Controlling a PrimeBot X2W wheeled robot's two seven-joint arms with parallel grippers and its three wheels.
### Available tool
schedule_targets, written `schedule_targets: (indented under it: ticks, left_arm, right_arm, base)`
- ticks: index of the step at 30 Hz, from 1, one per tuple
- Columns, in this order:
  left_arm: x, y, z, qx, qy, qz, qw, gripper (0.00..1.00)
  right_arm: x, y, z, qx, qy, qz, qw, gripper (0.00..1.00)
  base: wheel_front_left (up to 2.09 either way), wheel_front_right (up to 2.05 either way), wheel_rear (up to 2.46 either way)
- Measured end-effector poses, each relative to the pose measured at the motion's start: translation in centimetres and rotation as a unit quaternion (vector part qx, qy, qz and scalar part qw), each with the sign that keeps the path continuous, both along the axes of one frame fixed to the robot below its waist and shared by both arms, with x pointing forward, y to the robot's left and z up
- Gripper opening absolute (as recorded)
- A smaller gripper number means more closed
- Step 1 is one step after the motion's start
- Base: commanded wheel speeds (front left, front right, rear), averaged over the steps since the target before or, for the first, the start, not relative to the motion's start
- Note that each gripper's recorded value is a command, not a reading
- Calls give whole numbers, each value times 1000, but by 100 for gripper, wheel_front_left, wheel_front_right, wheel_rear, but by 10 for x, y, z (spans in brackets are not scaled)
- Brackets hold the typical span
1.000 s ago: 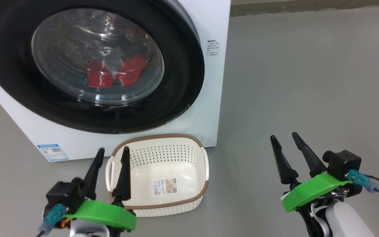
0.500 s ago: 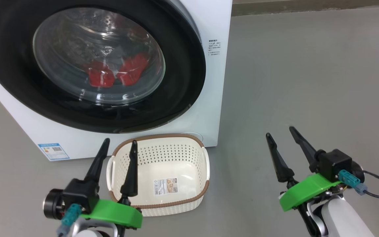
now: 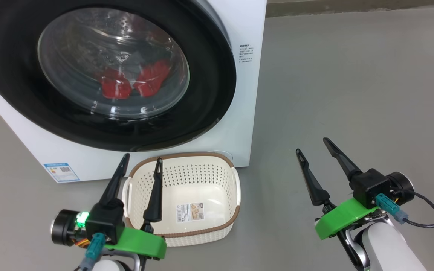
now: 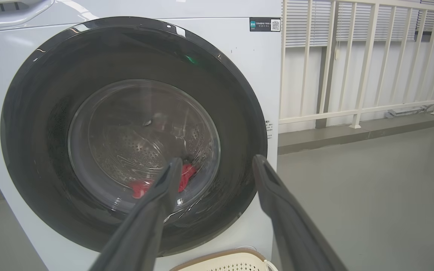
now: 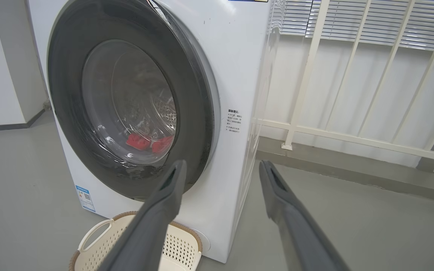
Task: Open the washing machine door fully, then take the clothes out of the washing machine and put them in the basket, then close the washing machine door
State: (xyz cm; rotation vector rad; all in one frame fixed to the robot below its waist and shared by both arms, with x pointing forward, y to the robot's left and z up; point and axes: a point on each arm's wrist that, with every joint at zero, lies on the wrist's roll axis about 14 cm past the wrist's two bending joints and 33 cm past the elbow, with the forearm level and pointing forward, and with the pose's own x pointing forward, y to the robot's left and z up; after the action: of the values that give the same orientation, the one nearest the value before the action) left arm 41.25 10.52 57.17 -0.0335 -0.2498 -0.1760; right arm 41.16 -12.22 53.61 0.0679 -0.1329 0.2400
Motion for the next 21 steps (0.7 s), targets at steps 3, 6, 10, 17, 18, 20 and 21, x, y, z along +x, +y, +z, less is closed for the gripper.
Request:
schedule_targets:
  ticks: [3,6,10,17,18,20,21]
  left_arm:
    - [0,1,-2,0,3,1,1000,100]
    - [1,1,-5,1,8,2,1000,100]
    - [2,2,-8,1,11,3,1000,100]
    - [5,2,-13,1,18,2,1000,100]
    - [6,2,-13,0,18,3,1000,100]
    - [9,4,-12,-9,17,4,1000,100]
    - [10,5,-12,-13,18,5,1000,100]
  right_arm:
    - [1,1,-1,0,1,1,1000,100]
    - [2,1,-2,0,2,1,1000,100]
    - [3,0,-3,-3,3,-1,1000,100]
    - [11,2,-5,3,7,2,1000,0]
    - [14,2,-3,9,5,2,1000,0]
    - [21,1,2,23,0,-1,1000,0]
    - [25,0,4,27,-3,-2,1000,0]
  base:
    - [0,0,0]
    - [0,0,0]
    - [0,0,0]
    - [0,0,0]
    - [0,0,0]
    - [0,0,0]
    - [0,0,0]
